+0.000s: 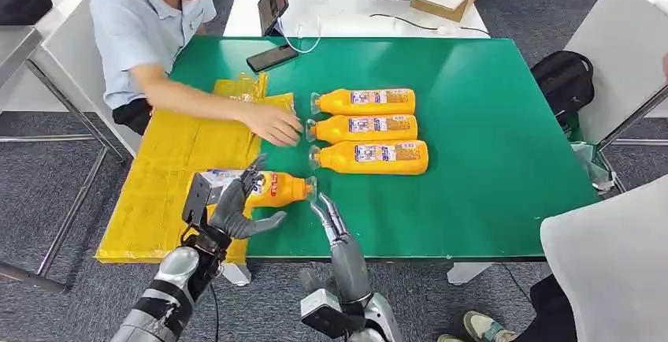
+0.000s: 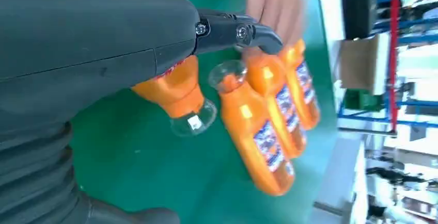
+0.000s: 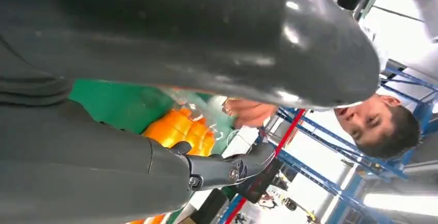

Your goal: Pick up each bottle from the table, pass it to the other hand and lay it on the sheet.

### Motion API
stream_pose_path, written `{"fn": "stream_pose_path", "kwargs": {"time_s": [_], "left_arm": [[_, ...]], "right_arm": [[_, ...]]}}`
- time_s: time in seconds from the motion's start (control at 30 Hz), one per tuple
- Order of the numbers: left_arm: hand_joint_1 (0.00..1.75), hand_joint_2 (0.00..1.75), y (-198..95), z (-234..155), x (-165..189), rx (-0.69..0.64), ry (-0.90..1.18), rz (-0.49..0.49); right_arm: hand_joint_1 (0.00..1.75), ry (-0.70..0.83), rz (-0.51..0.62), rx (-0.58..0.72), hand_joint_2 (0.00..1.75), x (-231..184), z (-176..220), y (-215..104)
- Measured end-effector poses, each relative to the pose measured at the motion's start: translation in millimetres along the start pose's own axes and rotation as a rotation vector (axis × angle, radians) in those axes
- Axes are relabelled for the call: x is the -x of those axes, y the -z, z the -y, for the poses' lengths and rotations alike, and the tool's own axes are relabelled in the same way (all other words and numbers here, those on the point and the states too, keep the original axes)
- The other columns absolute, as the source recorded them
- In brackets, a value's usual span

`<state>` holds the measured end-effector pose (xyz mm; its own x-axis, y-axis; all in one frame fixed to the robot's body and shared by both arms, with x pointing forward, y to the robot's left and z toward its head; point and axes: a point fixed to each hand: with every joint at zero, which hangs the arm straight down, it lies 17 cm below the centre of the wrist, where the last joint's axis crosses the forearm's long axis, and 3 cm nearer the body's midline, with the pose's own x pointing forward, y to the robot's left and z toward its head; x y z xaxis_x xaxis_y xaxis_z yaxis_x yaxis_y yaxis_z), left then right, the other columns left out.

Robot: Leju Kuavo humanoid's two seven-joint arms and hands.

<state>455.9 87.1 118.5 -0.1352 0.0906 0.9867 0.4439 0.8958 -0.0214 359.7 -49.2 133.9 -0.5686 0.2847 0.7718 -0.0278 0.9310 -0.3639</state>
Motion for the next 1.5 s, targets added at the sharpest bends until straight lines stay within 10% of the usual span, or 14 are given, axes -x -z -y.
{"fn": "stream_pose_path", "kwargs": {"time_s": [0.3,0.5,0.53,0.83,1.5], "left_arm": [[0.0,1.75,-3.7,-13.1,-31.7,-0.111,0.015,0.125],[0.0,1.75,-32.2,-61.2,-87.5,-0.49,-0.09,0.324],[0.0,1.75,-40.9,-65.9,-95.7,-0.536,-0.108,0.351],[0.0,1.75,-97.0,-77.7,-142.1,-0.718,0.03,0.487],[0.0,1.75,-89.3,-59.7,-151.9,-0.696,0.04,0.499]], "right_arm": [[0.0,-0.069,0.038,-0.018,0.0,-1.6,1.0,-1.5],[0.0,-0.53,0.146,-0.134,0.0,23.8,25.2,6.7],[0.0,-0.634,0.103,-0.158,1.75,45.2,36.4,7.8],[0.0,-0.973,-0.192,-0.179,1.75,155.6,139.4,-6.1],[0.0,-1.021,-0.383,-0.236,1.75,218.8,169.5,3.2]]}}
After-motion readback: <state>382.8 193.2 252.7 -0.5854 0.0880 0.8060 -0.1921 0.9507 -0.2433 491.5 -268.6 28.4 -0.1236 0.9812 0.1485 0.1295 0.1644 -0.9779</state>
